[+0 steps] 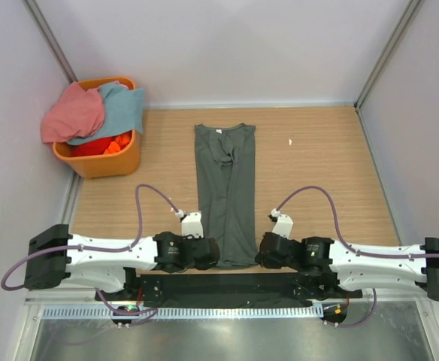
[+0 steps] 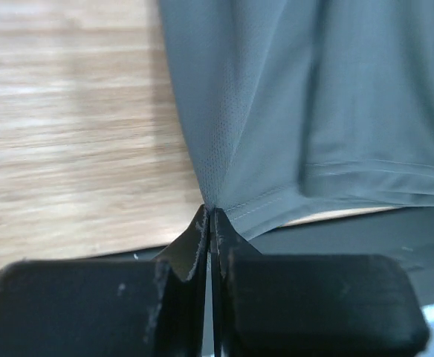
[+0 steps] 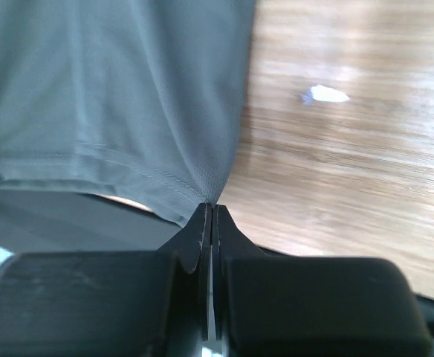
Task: Fold and stack the t-shirts
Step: Fold the tshirt
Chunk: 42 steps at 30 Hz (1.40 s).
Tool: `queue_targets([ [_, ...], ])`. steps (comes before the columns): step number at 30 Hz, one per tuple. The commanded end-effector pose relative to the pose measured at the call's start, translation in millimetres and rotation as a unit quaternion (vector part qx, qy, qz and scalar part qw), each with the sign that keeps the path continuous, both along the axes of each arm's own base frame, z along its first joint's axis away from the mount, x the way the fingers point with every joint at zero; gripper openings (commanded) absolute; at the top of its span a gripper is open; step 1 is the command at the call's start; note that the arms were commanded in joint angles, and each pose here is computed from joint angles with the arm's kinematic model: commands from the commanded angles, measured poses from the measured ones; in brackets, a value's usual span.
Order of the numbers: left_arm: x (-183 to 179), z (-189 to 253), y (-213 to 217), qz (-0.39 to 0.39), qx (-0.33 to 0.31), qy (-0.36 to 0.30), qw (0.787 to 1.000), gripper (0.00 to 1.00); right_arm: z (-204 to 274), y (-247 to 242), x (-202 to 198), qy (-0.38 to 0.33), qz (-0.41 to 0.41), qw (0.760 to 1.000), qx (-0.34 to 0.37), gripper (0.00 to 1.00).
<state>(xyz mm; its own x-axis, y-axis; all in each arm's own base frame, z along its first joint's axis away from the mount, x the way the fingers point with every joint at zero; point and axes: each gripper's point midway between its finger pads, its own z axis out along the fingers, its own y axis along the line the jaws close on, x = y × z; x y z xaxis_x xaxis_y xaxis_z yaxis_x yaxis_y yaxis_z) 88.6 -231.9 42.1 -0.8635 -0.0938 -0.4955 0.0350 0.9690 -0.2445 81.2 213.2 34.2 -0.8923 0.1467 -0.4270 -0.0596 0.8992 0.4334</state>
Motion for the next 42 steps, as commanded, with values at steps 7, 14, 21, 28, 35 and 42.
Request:
queue_targets([
  [7, 31, 83, 19, 0.021, 0.042, -0.097, 0.994, 0.02, 79, 20, 38, -0.097, -0.013, 0.995, -0.013, 0.01],
  [14, 60, 96, 23, 0.029, 0.054, -0.098, 0.993, 0.03, 101, 32, 81, -0.133, -0.020, 0.990, -0.047, 0.01],
  [21, 114, 104, 19, 0.023, 0.055, -0.082, 0.995, 0.09, 122, 22, 141, -0.151, -0.037, 0.985, -0.071, 0.01],
  [28, 174, 116, 9, 0.019, 0.065, -0.077, 0.995, 0.10, 137, 17, 185, -0.160, -0.047, 0.981, -0.096, 0.01],
  [35, 219, 107, 3, 0.015, 0.082, -0.063, 0.994, 0.08, 132, 9, 217, -0.152, -0.062, 0.981, -0.105, 0.01],
  [42, 232, 86, 7, 0.018, 0.088, -0.046, 0.995, 0.22, 103, -11, 242, -0.126, -0.089, 0.980, -0.129, 0.01],
])
